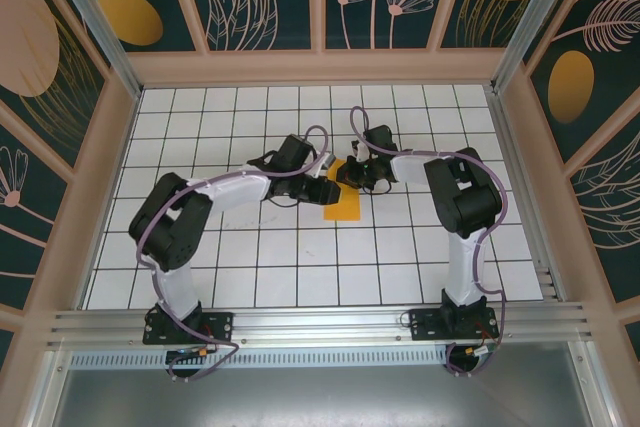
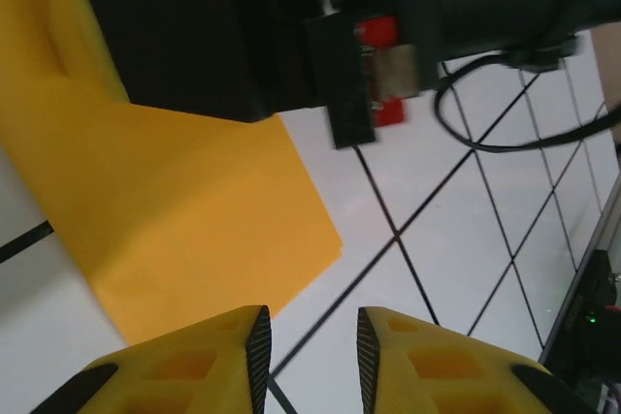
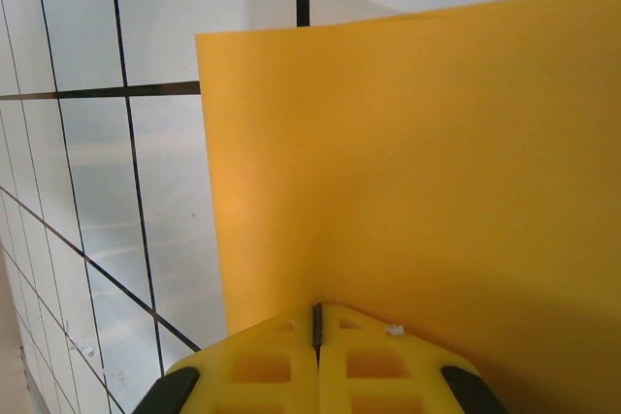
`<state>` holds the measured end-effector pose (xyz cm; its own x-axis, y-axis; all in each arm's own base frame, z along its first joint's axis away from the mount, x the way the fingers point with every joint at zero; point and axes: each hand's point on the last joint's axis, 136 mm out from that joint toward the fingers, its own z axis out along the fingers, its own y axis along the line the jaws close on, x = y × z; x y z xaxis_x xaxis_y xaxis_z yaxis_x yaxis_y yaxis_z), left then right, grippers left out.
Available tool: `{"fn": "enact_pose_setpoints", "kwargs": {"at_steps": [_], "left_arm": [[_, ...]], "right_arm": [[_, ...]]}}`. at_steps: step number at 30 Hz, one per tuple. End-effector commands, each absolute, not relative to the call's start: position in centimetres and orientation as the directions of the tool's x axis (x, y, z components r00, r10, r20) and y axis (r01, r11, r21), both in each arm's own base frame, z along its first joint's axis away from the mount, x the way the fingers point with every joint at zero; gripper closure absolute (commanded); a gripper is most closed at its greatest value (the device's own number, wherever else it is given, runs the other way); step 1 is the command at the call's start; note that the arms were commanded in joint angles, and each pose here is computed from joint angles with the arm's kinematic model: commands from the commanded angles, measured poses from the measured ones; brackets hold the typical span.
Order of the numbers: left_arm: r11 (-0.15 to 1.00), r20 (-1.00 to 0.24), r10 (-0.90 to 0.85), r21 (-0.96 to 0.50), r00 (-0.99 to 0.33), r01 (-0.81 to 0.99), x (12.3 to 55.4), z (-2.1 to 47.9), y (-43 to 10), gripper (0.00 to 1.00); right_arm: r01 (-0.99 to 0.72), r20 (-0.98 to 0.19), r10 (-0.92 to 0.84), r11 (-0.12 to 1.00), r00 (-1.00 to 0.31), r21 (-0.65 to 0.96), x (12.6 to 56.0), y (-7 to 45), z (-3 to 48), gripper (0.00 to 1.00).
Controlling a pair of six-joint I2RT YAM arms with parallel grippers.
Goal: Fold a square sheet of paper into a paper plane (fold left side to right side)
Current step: Hold the square sheet of paper at the center of the table.
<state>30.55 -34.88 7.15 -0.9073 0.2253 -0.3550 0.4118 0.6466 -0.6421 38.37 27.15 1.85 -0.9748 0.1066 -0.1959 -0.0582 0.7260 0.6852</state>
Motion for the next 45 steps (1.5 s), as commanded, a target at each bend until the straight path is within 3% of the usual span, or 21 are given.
{"fn": "enact_pose_setpoints", "kwargs": {"at_steps": [1,7,13,19,21,25,27,32,37,45], "left_arm": [[0.649,-0.314,0.251,-0.647,-0.916,0.400,30.7,4.9,-35.4,0.67],[0.675,-0.273,0.245,-0.641,-0.930,0.366,30.7,2.4,-35.2,0.67],[0.703,-0.233,0.237,-0.629,-0.943,0.332,30.1,0.5,-34.5,0.67],[0.706,-0.227,0.220,-0.635,-0.949,0.316,30.1,0.4,-34.5,0.68],[0.706,-0.224,0.217,-0.636,-0.950,0.311,30.1,0.3,-34.5,0.68],[0.704,-0.223,0.206,-0.643,-0.953,0.303,30.3,0.4,-34.7,0.68],[0.701,-0.225,0.204,-0.646,-0.953,0.303,30.3,0.6,-34.8,0.69],[0.702,-0.226,0.202,-0.645,-0.953,0.302,30.4,0.7,-34.8,0.69],[0.705,-0.227,0.201,-0.642,-0.953,0.301,30.4,0.8,-34.8,0.69],[0.696,-0.240,0.201,-0.647,-0.950,0.311,30.7,1.6,-35.1,0.68]], "right_arm": [[-0.001,-0.132,0.100,0.793,-0.986,0.609,36.8,26.0,-1.3,0.93],[-0.036,-0.169,0.095,0.766,-0.981,0.642,37.6,26.7,0.4,0.91],[-0.119,-0.283,0.108,0.725,-0.953,0.678,40.2,26.9,6.6,0.85],[-0.136,-0.360,0.141,0.752,-0.922,0.645,39.5,24.0,10.9,0.70],[-0.119,-0.348,0.146,0.762,-0.926,0.637,37.9,23.1,10.7,0.71],[-0.069,-0.275,0.154,0.749,-0.949,0.659,33.9,22.6,8.6,0.86],[-0.053,-0.234,0.150,0.729,-0.961,0.683,32.0,23.1,7.4,0.88],[-0.033,-0.208,0.138,0.755,-0.968,0.655,30.3,23.1,5.5,0.84],[-0.033,-0.241,0.141,0.800,-0.960,0.599,30.8,21.7,5.2,0.72],[-0.045,-0.235,0.122,0.798,-0.964,0.601,31.5,22.0,4.6,0.71]]}}
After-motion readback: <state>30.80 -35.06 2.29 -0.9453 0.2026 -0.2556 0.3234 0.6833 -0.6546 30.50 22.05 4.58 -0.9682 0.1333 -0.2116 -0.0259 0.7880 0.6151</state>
